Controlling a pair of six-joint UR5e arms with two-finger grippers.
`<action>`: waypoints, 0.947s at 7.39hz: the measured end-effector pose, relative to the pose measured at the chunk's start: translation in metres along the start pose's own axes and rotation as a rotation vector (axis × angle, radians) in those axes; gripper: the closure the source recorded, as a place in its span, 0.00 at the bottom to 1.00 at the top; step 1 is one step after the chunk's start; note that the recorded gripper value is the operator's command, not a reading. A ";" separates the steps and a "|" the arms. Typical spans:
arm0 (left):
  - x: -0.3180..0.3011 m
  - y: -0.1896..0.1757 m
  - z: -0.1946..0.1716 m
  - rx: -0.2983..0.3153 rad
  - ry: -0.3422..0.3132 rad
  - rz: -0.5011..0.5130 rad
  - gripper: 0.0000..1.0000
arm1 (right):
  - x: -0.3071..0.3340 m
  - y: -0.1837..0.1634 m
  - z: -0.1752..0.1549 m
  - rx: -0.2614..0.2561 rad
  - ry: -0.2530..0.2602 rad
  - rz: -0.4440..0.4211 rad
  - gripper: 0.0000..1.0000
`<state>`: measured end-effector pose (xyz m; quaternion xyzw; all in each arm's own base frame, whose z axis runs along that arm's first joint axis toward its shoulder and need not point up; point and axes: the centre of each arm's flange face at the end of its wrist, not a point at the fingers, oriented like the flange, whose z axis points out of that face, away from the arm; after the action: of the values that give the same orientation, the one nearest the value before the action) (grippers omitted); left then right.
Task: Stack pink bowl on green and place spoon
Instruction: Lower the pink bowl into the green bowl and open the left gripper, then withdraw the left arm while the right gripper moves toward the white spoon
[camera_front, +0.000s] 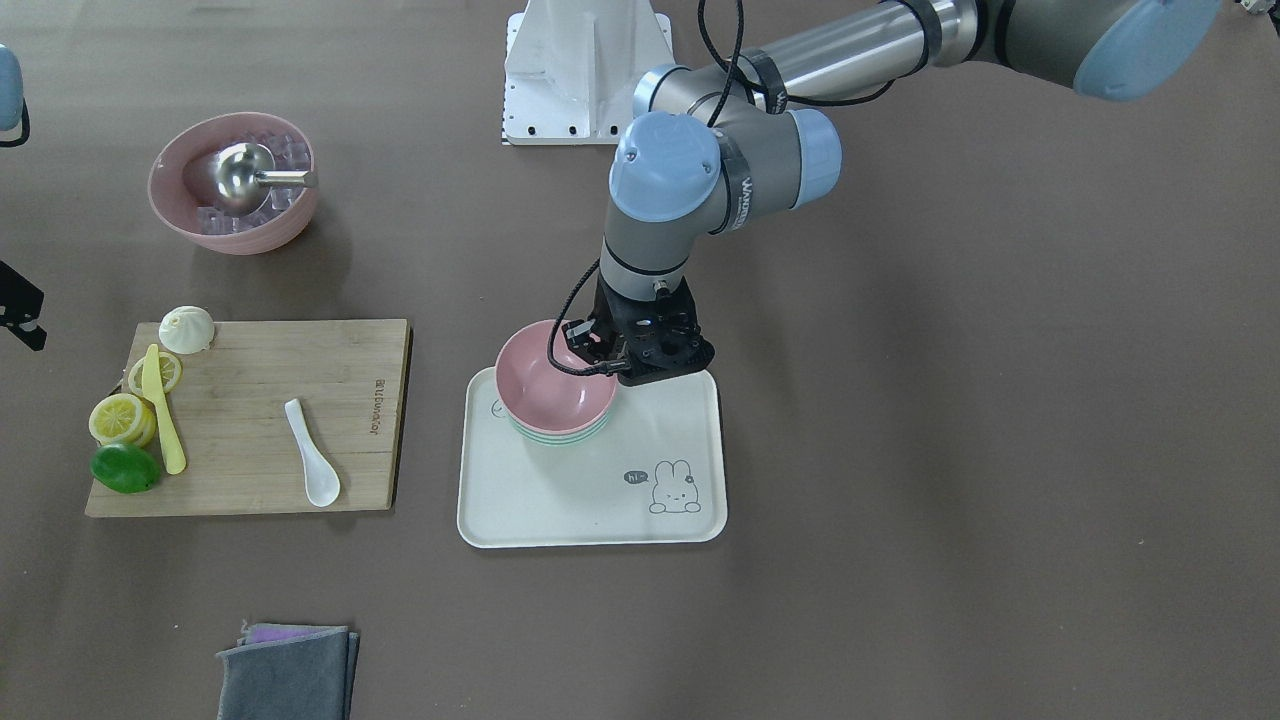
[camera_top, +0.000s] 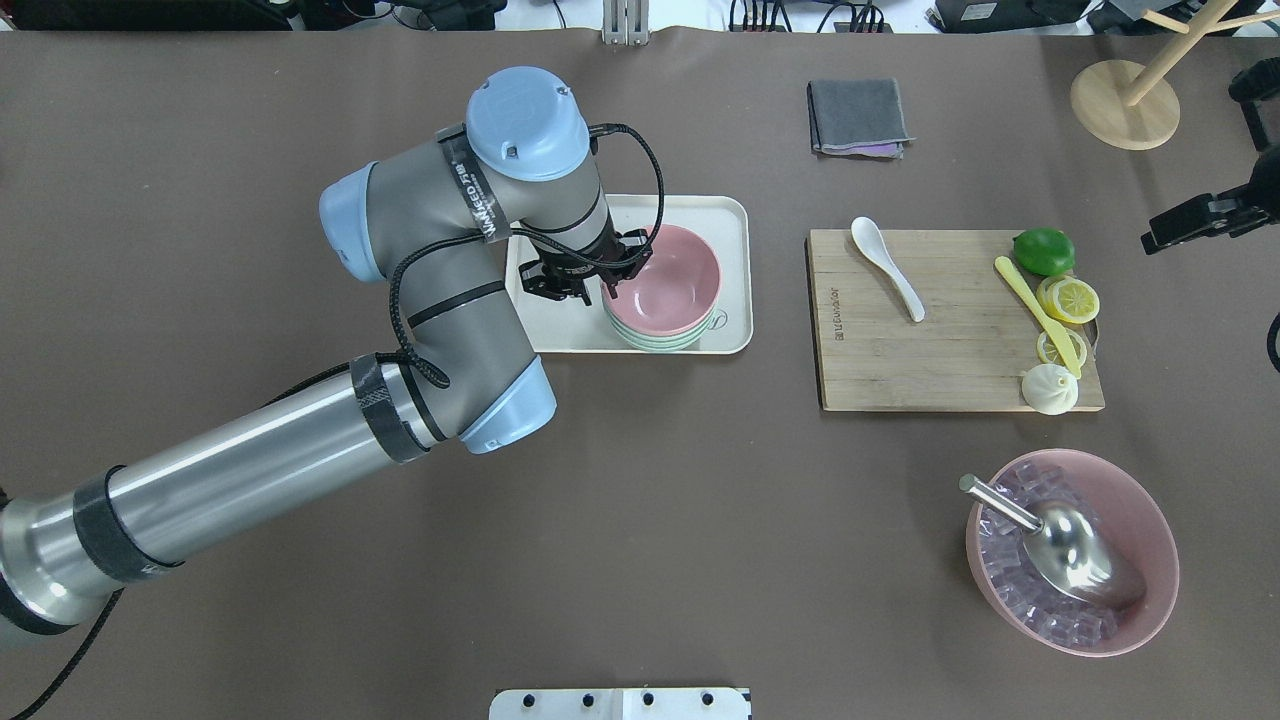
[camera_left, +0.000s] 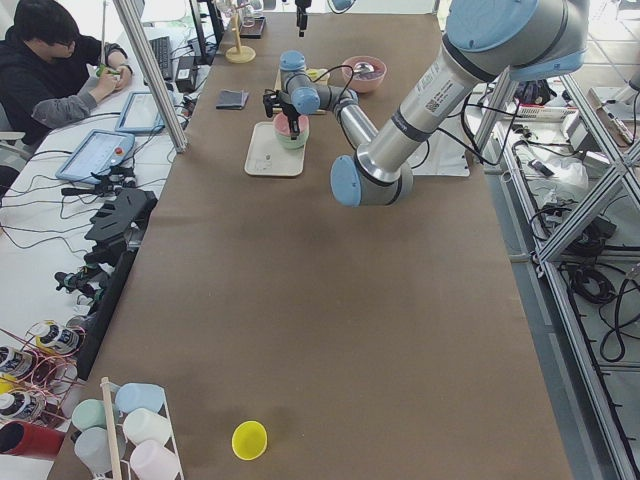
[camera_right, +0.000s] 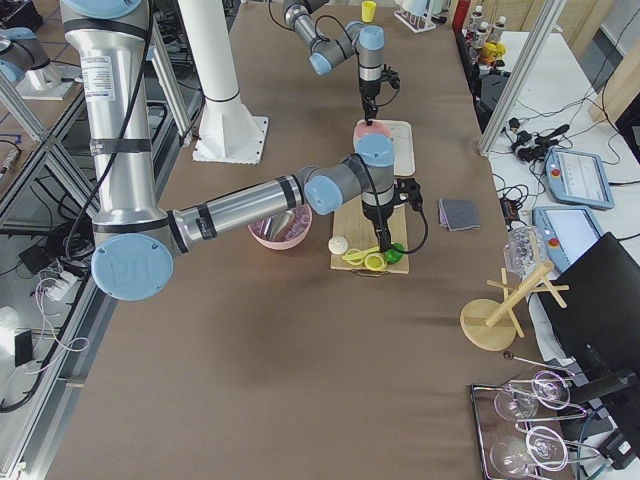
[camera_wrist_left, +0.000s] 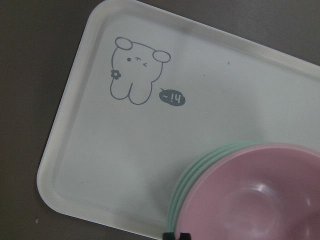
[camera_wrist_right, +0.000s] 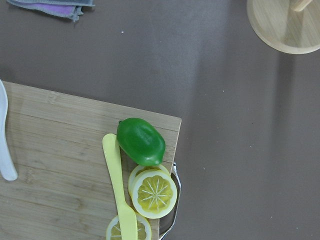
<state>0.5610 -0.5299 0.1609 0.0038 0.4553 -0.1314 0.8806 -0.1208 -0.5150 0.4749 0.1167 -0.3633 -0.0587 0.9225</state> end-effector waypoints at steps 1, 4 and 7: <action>-0.009 -0.002 -0.002 0.042 0.034 0.018 0.02 | 0.000 0.000 0.000 0.000 0.000 -0.001 0.00; -0.028 -0.002 -0.038 0.012 0.113 0.044 0.02 | -0.008 -0.002 0.003 -0.004 -0.006 -0.013 0.00; -0.142 -0.035 -0.108 -0.014 0.058 0.166 0.02 | -0.034 -0.008 0.009 -0.008 -0.025 -0.026 0.00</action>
<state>0.3878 -0.5178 0.2153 0.0392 0.4795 -0.0548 0.8750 -0.1519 -0.5181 0.4565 0.1169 -0.3732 -0.0738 0.9174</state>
